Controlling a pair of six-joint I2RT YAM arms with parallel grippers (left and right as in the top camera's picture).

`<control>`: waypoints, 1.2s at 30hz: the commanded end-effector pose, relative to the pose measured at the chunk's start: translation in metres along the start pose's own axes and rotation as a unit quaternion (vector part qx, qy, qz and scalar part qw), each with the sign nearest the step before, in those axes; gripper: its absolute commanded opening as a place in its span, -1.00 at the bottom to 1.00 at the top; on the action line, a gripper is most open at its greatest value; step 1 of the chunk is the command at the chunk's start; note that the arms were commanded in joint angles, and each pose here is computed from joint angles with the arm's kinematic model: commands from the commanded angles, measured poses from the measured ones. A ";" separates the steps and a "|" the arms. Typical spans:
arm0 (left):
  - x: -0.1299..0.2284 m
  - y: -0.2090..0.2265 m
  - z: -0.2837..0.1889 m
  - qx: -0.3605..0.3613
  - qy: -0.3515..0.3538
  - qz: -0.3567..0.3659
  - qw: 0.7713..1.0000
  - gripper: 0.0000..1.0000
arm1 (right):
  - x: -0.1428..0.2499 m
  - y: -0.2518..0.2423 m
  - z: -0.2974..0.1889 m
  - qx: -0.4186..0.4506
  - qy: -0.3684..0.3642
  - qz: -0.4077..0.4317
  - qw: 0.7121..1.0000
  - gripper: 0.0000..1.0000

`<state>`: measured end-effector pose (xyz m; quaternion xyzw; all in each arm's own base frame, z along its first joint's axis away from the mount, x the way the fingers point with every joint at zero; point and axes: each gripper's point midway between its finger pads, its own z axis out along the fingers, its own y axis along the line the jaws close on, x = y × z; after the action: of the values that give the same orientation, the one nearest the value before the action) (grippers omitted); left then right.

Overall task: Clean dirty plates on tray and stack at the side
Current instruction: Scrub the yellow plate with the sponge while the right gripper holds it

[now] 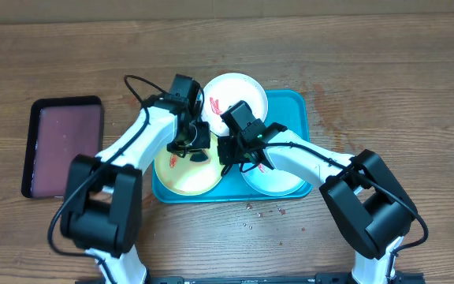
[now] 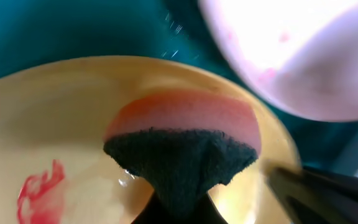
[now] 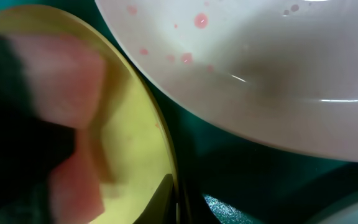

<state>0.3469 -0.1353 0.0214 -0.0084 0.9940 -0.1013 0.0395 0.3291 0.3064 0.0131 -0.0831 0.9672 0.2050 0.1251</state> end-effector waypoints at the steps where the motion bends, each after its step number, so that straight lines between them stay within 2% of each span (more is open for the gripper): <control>1: 0.006 0.018 0.025 -0.032 0.035 0.004 0.999 -0.92 | -0.015 0.007 -0.004 -0.002 -0.010 -0.034 0.999 -0.92; 7: 0.022 0.073 0.040 -0.167 0.074 0.000 0.983 -0.92 | -0.017 0.002 -0.007 0.022 -0.010 -0.043 0.999 -0.92; 12: 0.029 0.113 0.020 -0.291 0.072 -0.018 0.954 -0.91 | -0.017 0.002 -0.007 0.021 -0.010 -0.043 0.999 -0.92; 19: 0.032 0.132 0.002 -0.346 0.083 -0.018 0.934 -0.92 | -0.017 0.002 -0.007 0.021 -0.010 -0.043 0.999 -0.92; 23: 0.024 0.131 -0.018 -0.356 0.079 -0.047 0.930 -0.92 | -0.017 0.002 -0.007 0.021 -0.010 -0.042 0.999 -0.92; 26: 0.014 0.114 -0.025 -0.318 0.078 -0.064 0.943 -0.91 | -0.017 0.002 -0.007 0.021 -0.010 -0.042 0.999 -0.92; 29: 0.011 0.067 -0.006 -0.180 0.097 -0.070 0.976 -0.91 | -0.017 0.002 -0.007 0.021 -0.010 -0.042 0.999 -0.92; 31: 0.011 0.035 0.006 -0.081 0.110 -0.036 0.990 -0.92 | -0.017 0.002 -0.007 0.021 -0.010 -0.042 0.999 -0.92; 33: 0.012 0.010 0.014 0.000 0.115 0.007 0.993 -0.92 | -0.017 0.002 -0.007 0.021 -0.010 -0.042 0.999 -0.92; 36: 0.021 0.003 0.026 0.020 0.118 0.023 0.993 -0.91 | -0.017 0.002 -0.007 0.021 -0.011 -0.042 0.999 -0.92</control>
<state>0.3484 -0.0944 0.0049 -0.0270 0.9988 -0.0036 -0.0405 0.3367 0.2999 0.0151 -0.1136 0.9701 0.1694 0.1313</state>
